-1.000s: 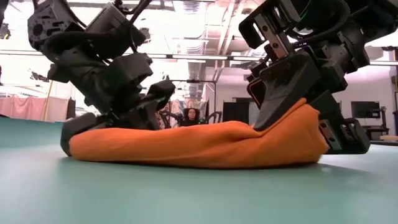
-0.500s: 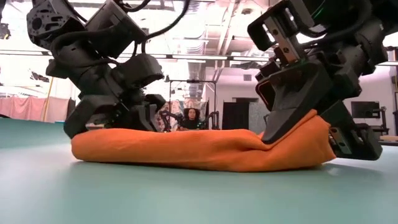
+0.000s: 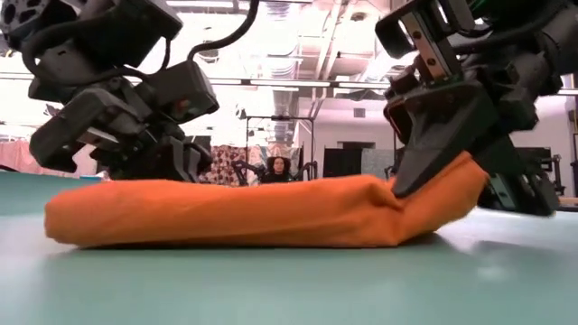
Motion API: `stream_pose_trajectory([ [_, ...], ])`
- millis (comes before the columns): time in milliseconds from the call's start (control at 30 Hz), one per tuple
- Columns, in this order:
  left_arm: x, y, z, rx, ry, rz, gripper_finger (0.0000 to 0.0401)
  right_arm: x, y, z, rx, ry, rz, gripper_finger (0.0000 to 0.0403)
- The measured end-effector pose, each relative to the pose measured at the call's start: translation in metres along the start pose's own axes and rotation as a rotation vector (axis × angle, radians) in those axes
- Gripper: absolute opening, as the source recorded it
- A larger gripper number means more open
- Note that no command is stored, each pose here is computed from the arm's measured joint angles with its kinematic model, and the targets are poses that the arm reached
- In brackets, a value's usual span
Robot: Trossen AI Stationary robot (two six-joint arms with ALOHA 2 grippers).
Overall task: Roll towel into tight, uniform cylinder
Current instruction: Roll the orange table napkin
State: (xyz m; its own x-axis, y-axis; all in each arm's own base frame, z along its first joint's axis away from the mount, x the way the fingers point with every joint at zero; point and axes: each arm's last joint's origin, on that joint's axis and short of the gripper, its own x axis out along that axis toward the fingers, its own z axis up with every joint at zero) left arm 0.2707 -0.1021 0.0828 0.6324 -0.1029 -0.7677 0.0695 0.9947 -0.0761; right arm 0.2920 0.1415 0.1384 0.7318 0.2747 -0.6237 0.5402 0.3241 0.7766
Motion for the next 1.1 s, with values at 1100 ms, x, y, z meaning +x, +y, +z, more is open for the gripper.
stream_pose_trajectory([
  [1100, -0.036, -0.006, 0.01, 0.1, -0.042, 0.063, 0.0, -0.01, -0.011, 0.022, -0.042, -0.032, -0.157, 0.003],
])
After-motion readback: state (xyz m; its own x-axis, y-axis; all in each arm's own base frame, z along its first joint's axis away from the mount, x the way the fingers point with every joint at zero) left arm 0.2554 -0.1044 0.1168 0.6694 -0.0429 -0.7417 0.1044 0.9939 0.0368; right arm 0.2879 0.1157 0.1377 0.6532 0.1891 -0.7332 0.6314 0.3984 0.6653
